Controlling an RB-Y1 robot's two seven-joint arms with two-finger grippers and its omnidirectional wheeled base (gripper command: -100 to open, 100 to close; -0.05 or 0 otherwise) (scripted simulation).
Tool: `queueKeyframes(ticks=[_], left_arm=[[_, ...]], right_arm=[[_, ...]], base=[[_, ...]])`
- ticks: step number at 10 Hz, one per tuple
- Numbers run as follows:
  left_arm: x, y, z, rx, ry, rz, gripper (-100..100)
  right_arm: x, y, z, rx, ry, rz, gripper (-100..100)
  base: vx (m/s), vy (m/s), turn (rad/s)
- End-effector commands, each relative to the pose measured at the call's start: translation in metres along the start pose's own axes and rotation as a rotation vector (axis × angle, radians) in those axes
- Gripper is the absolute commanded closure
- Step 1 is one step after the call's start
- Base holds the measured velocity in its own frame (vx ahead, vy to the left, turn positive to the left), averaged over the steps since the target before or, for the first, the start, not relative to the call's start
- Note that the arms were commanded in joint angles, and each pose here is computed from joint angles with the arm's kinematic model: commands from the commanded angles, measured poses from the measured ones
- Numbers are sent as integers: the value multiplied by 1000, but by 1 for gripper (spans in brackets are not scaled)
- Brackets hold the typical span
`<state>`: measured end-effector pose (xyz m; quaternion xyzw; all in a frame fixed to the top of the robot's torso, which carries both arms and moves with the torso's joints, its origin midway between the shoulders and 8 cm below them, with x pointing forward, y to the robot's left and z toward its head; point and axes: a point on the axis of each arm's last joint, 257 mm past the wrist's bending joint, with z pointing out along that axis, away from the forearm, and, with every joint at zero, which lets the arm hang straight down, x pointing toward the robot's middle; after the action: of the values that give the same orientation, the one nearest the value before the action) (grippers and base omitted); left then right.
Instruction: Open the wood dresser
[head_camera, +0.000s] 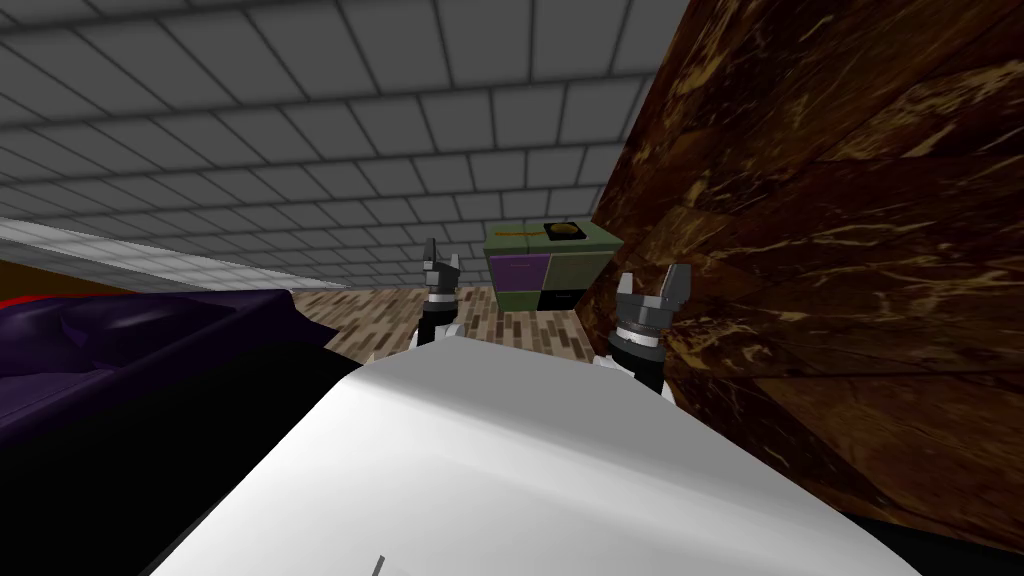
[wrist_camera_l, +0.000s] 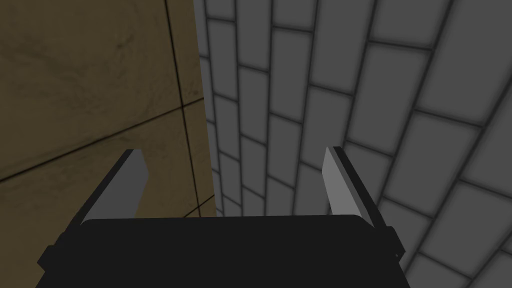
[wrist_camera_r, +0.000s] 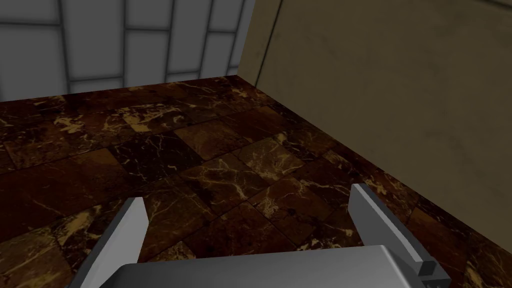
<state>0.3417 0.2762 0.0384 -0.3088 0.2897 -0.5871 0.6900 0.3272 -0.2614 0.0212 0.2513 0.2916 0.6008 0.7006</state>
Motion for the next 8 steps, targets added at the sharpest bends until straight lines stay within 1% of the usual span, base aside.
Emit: queueKeyframes(ticks=[1,8], left_arm=[[0,0,0,0,0,0,0],[0,0,0,0,0,0,0]], right_arm=[[0,0,0,0,0,0,0],[0,0,0,0,0,0,0]], base=[[0,0,0],[0,0,0]])
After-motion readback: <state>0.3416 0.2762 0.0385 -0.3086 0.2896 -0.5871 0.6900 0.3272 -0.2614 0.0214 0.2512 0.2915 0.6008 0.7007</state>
